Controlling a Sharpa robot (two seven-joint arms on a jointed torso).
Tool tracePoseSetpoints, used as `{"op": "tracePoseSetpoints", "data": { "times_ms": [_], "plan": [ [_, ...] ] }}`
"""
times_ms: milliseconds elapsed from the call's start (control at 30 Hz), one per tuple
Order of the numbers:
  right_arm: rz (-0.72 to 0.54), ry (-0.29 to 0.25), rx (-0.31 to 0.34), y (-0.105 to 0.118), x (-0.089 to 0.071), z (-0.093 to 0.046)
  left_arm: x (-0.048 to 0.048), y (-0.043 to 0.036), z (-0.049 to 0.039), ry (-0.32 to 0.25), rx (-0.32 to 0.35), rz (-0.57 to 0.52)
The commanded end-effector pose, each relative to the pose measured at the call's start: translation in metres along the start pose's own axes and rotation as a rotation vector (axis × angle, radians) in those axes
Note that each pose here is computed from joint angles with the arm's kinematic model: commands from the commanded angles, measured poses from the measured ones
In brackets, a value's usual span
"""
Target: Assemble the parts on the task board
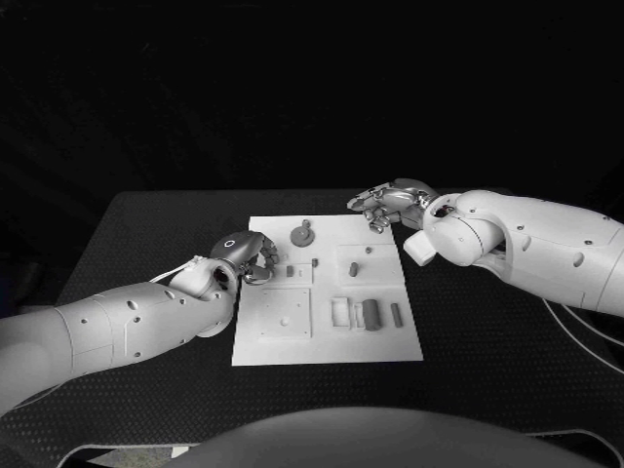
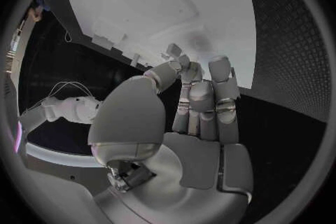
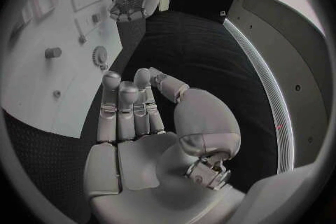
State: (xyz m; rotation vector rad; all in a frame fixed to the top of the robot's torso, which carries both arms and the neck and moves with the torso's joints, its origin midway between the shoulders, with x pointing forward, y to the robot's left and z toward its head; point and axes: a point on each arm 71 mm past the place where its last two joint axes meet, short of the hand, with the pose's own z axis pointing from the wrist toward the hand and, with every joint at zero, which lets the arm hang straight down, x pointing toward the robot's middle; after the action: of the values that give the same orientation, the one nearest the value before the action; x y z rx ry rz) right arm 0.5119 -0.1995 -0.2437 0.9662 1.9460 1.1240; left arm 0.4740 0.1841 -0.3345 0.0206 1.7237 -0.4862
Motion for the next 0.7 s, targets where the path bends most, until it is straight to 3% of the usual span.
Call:
{"op": "tracePoseSetpoints", "data": {
  "times_ms": [33,700],
  "plan": [
    [-0.008,0.019,-0.014,0.0011,0.0019,0.0003,0.0002,-0.0011,0.0010,0.001,0.012,-0.011],
    [-0.008,0.020,-0.016,0.0021,0.0042,0.0017,0.0076,0.0037,0.0054,0.013,-0.001,0.001]
  ]
}}
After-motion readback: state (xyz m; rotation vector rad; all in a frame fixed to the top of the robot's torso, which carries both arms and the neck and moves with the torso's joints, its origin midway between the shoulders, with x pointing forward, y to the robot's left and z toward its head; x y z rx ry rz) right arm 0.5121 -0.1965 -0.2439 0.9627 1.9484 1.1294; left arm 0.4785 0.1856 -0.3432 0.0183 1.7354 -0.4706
